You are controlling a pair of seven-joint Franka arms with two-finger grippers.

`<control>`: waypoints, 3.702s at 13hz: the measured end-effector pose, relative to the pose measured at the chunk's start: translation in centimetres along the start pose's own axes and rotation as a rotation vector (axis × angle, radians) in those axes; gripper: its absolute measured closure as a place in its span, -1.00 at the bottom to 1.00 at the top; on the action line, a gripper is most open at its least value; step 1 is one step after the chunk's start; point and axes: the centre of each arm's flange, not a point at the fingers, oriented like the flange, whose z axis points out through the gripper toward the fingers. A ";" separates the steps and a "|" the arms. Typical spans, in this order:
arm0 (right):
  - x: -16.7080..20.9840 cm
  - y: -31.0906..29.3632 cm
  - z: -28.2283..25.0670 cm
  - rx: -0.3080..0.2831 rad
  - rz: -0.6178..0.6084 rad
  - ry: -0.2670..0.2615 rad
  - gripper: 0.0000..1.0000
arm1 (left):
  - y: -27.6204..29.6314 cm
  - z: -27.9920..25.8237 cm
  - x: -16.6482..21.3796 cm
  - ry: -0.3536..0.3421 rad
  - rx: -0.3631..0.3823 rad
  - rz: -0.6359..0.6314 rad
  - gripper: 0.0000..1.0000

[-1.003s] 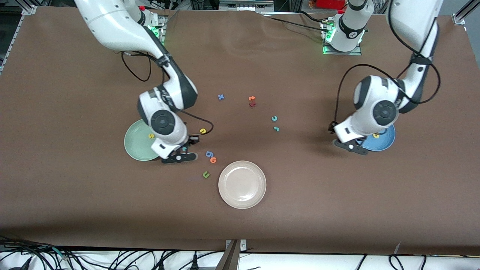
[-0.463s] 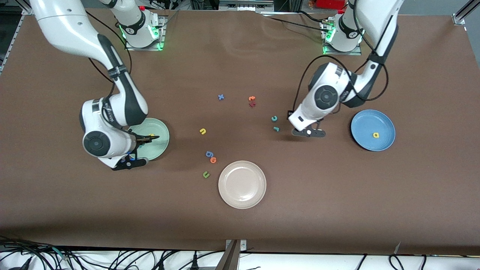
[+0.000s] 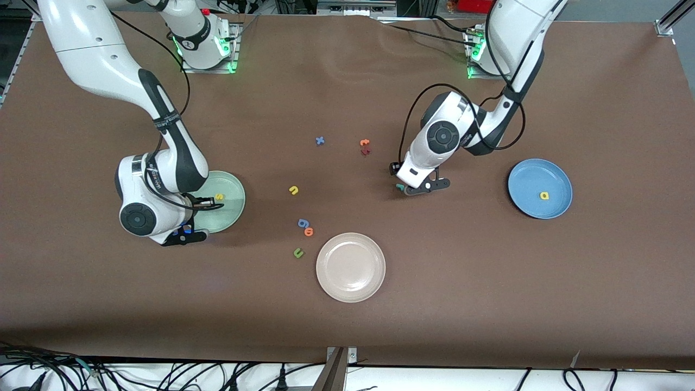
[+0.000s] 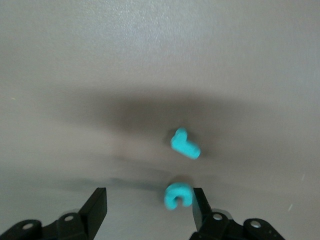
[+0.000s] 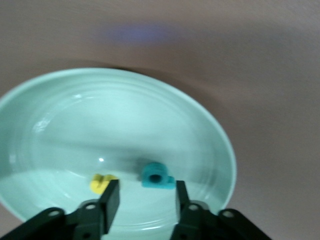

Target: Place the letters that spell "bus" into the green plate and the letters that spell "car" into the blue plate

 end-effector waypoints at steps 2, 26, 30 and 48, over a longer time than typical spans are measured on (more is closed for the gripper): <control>-0.2 -3.7 -2.0 0.017 0.071 0.021 -0.58 | 1.2 -0.2 0.6 0.008 -0.019 -0.051 -0.54; -4.6 -25.6 3.7 0.148 0.723 0.249 0.18 | 2.7 1.1 -0.4 0.178 0.157 0.700 -0.36; -4.6 -25.1 2.3 0.109 0.700 0.262 0.45 | 2.7 1.6 -0.4 0.177 0.153 0.707 -0.30; -3.0 -9.0 0.7 -0.108 0.516 0.087 0.15 | -13.0 -7.2 13.3 0.172 0.143 0.882 0.41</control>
